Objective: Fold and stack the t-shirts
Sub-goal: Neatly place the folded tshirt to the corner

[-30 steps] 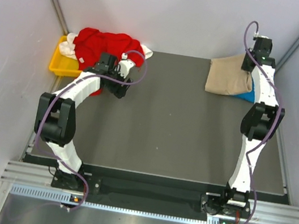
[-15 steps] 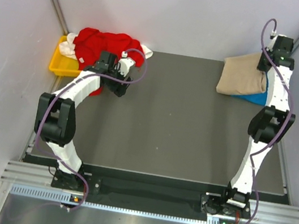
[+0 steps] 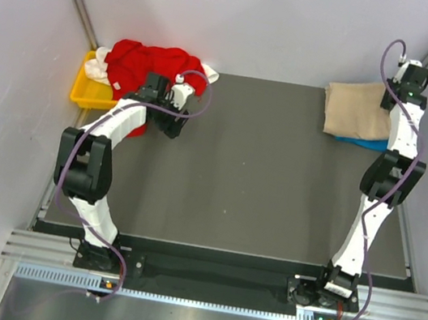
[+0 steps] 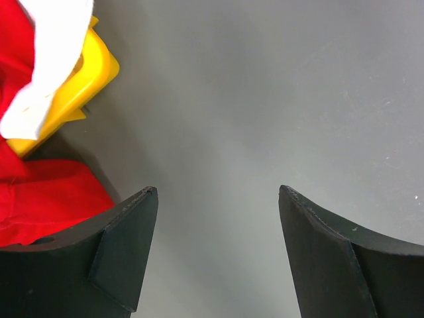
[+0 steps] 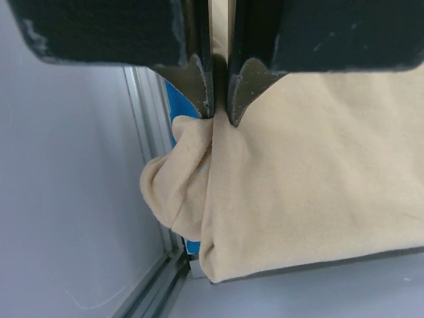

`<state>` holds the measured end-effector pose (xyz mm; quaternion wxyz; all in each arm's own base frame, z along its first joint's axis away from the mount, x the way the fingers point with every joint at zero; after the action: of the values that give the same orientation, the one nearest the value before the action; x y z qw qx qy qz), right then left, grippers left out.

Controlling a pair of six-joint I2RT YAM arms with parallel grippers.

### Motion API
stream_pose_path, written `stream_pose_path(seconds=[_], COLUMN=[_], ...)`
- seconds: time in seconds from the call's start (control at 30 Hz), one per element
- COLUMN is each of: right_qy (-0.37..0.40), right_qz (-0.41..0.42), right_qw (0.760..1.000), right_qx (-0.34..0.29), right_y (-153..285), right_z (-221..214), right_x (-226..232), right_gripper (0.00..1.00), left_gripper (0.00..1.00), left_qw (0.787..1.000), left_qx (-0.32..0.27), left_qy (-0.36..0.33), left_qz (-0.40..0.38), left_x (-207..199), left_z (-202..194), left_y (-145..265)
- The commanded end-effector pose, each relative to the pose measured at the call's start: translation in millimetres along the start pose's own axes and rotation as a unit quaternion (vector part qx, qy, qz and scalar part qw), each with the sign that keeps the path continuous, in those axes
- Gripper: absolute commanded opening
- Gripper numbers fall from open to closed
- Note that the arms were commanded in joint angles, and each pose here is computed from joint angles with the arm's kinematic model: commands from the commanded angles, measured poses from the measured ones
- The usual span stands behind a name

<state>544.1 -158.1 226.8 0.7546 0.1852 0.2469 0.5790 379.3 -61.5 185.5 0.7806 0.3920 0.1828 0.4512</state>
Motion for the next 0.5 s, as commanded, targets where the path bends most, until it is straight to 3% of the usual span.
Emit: stream_pose_path(seconds=[0.0, 0.03, 0.17, 0.37, 0.47], right_qy=[0.023, 0.027, 0.038, 0.016, 0.001], right_qz=[-0.04, -0.041, -0.115, -0.176, -0.107], right_qw=[0.997, 0.996, 0.992, 0.982, 0.991], right_qx=[-0.069, -0.071, -0.047, -0.059, -0.077], right_y=[-6.2, -10.0, -23.3, 3.9, 30.1], right_z=[22.4, 21.0, 5.1, 20.3, 30.7], right_x=[-20.2, -20.2, -29.7, -39.7, -25.1], right_gripper=[0.0, 0.0, 0.71, 0.87, 0.88], left_gripper=[0.78, 0.78, 0.78, 0.78, 0.78], left_qw=[1.0, 1.0, 1.0, 1.0, 1.0], left_qx=[-0.001, 0.001, 0.007, 0.014, 0.017], left_qy=[-0.002, -0.002, 0.002, -0.006, -0.009], left_qz=[0.008, 0.008, 0.006, 0.005, 0.009], left_x=[5.4, 5.7, 5.6, 4.5, 3.8], left_z=[6.5, 6.1, 5.5, 3.8, 0.1], left_y=[1.6, 0.3, -1.1, 2.6, 8.1])
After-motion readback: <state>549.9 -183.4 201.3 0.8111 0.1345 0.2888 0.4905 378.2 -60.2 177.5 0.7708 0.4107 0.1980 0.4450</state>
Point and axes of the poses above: each gripper's point midway between its finger pads, its own y axis back along the fingers, its own x axis along the line the jaws close on, z = x × y, the point moved 10 cm from there along y, back along the fingers, and after that the axes turned 1 degree about y, right-handed, at the moved point
